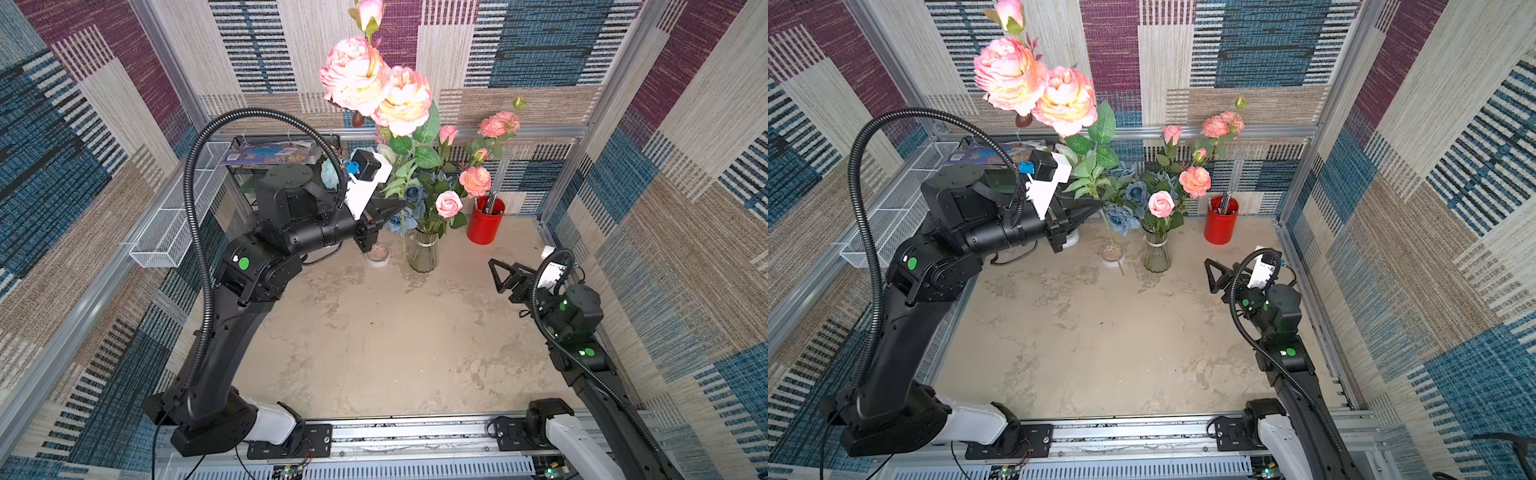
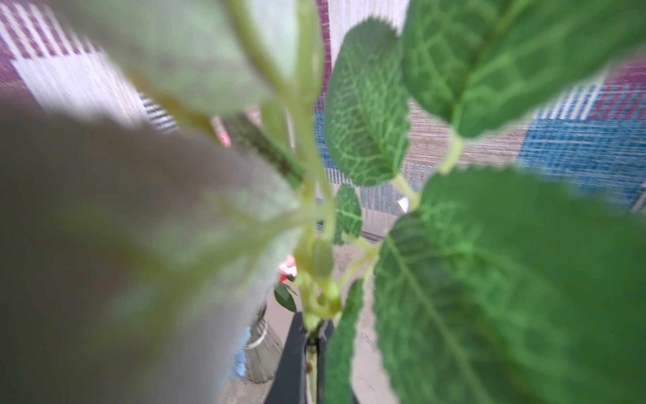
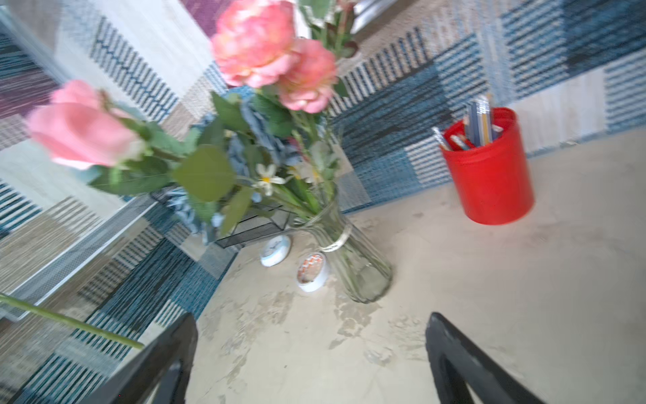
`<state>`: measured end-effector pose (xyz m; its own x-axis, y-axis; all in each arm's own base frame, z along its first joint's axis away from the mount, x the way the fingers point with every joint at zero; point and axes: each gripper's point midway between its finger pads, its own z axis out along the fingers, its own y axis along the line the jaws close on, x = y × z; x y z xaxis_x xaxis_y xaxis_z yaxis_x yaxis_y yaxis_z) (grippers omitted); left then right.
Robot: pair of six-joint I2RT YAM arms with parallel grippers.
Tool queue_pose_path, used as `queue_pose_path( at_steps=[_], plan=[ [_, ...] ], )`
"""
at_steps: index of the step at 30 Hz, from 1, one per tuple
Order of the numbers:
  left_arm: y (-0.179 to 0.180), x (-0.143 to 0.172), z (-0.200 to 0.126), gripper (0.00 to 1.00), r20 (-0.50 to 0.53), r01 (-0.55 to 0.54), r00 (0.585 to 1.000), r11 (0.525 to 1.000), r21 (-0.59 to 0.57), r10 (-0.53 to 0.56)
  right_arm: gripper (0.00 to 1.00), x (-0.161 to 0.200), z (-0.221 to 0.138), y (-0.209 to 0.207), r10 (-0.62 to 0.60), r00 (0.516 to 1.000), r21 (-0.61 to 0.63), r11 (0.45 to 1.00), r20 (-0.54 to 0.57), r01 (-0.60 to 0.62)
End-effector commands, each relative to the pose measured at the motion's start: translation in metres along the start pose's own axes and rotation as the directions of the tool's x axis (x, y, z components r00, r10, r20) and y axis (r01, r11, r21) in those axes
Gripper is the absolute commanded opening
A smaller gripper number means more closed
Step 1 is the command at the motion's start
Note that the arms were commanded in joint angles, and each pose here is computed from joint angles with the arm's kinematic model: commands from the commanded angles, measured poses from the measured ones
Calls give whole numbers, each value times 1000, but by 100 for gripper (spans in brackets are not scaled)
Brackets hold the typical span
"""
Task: Pick out pink flowers from the vase
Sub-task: Pick up the flower from the vase, then place the flower at the center of the board.
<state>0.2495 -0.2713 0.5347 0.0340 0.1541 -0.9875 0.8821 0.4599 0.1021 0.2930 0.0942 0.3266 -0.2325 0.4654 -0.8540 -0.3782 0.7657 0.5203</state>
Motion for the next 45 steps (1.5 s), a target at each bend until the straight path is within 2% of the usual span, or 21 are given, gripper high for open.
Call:
queue_pose_path(
  at_steps=[1,4,6,8,11,15,19,25,28,31,41,45],
  plan=[
    [-23,7,-6,0,24,100,994,989,111,-103,96,-13,-6,48,-93,995,-145,985,22,95],
    [-35,24,-4,0,4,154,988,972,178,-157,98,-16,-16,93,-159,987,-282,945,38,163],
    [-42,34,-2,0,-15,187,982,958,217,-188,100,-11,-22,122,-194,980,-385,902,35,193],
    [-50,39,-1,0,-21,219,975,940,263,-222,97,-4,-27,146,-228,973,-468,857,34,217],
    [-63,39,-1,0,4,247,964,901,356,-266,93,13,-26,170,-275,961,-540,807,17,241],
    [-68,44,-1,0,-1,276,954,876,395,-300,89,34,-23,194,-314,949,-612,754,-20,237],
    [-72,49,-1,0,-13,294,949,864,409,-316,76,47,-17,207,-337,940,-639,733,-45,233],
    [-74,59,-3,0,-7,296,947,865,405,-321,59,49,-19,225,-343,938,-694,686,-48,216],
    [-77,61,-3,0,-10,299,946,860,413,-324,48,49,-14,227,-334,940,-693,693,-62,201],
    [-76,64,-1,0,-11,300,946,863,407,-323,44,53,-13,235,-342,936,-720,671,-85,180],
    [-72,71,3,0,-14,306,945,871,384,-326,17,54,-19,247,-348,931,-745,648,-107,156],
    [-69,72,6,0,-10,307,945,876,373,-328,13,55,-20,248,-349,930,-749,646,-117,148]
  ],
)
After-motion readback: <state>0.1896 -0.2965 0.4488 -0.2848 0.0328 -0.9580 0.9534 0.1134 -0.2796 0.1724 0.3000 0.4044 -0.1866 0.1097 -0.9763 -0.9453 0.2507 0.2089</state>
